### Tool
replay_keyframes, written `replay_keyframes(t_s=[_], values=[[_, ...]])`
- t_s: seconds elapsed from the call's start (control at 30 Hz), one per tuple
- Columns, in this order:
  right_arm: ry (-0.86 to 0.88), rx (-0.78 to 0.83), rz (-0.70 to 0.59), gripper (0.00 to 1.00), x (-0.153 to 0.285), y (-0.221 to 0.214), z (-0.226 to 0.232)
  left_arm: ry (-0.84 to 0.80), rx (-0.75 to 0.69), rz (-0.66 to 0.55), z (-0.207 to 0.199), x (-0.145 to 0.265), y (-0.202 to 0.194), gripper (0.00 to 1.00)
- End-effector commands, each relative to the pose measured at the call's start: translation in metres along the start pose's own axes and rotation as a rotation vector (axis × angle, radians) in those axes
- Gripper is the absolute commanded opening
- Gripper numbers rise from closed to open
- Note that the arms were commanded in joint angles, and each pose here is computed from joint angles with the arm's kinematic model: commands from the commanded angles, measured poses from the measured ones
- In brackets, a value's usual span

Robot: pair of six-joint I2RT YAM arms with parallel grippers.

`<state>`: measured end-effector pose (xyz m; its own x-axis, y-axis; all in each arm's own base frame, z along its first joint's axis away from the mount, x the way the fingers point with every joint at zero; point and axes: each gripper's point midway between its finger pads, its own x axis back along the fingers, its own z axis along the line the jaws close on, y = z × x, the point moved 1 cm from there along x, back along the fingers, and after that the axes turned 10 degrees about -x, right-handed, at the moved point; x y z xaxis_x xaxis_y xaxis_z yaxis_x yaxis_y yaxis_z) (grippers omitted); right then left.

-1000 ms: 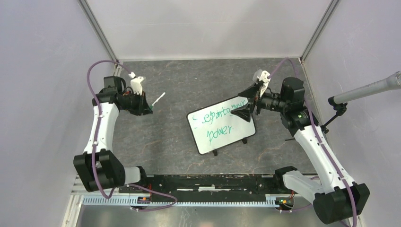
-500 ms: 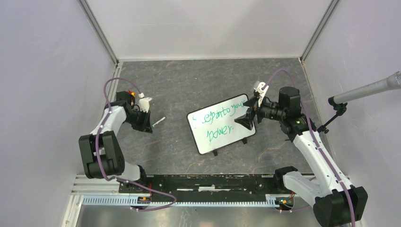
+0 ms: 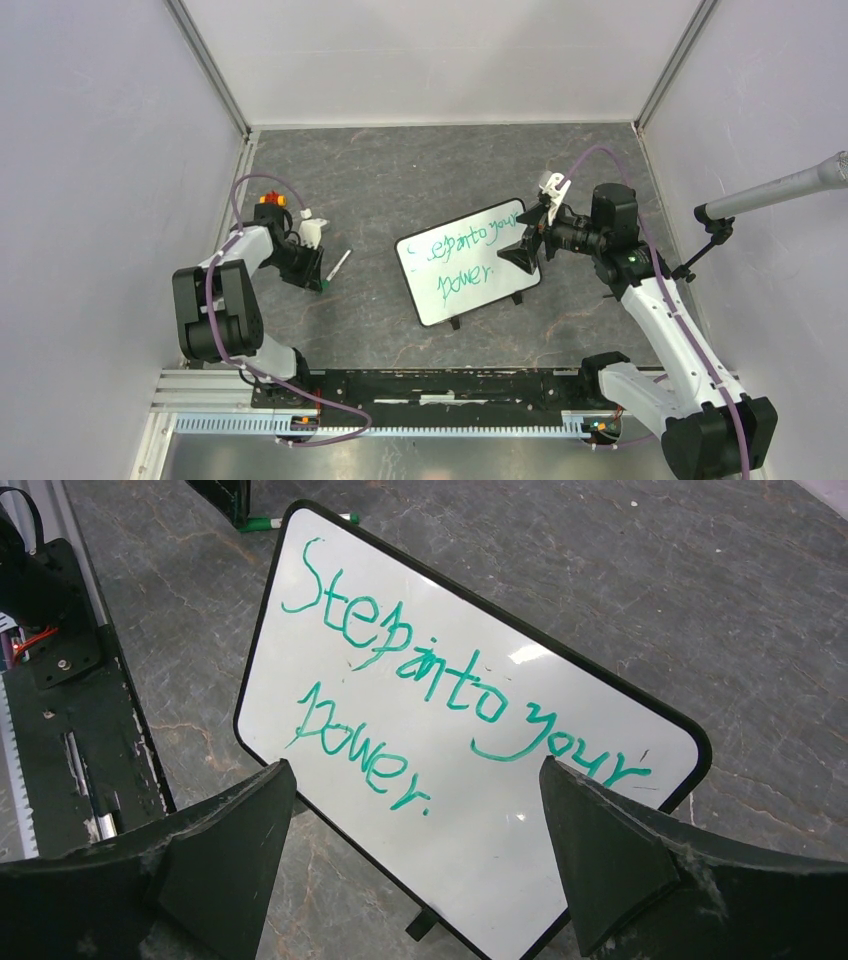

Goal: Write a sentence on the whiteboard
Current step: Put down the whiteboard marker at the center of the board, then reset both arms

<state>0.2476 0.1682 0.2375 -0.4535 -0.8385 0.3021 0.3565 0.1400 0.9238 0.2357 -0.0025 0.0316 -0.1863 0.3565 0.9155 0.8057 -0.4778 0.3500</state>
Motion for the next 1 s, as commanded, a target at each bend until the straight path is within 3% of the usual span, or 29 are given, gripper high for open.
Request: replay_keyframes(t_s=[0.0, 0.27, 0.37, 0.47, 0.5, 0.73, 0.97], values=[[-0.004, 0.029, -0.023, 0.98, 0.004, 0.008, 0.001, 0.023, -0.09, 0.021, 0.005, -0.003, 0.0, 0.35], [-0.003, 0.033, -0.021, 0.98, 0.005, 0.008, 0.002, 0.018, -0.093, 0.003, 0.001, 0.009, 0.007, 0.45], [-0.019, 0.041, -0.016, 0.98, 0.006, 0.011, -0.001, 0.036, -0.098, -0.043, 0.001, 0.026, 0.024, 0.59], [-0.053, 0.065, -0.022, 0.98, 0.009, 0.022, -0.005, 0.054, -0.11, -0.116, -0.001, 0.056, 0.05, 0.95], [-0.071, 0.072, -0.024, 0.98, 0.011, 0.027, -0.008, 0.048, -0.107, -0.141, -0.004, 0.065, 0.059, 0.99], [-0.234, 0.124, -0.05, 0.98, 0.026, 0.062, -0.032, 0.047, -0.022, -0.373, -0.016, 0.126, 0.121, 1.0], [-0.354, 0.077, -0.022, 0.98, 0.033, 0.043, -0.06, 0.161, 0.036, -0.544, -0.012, 0.161, 0.147, 1.0]])
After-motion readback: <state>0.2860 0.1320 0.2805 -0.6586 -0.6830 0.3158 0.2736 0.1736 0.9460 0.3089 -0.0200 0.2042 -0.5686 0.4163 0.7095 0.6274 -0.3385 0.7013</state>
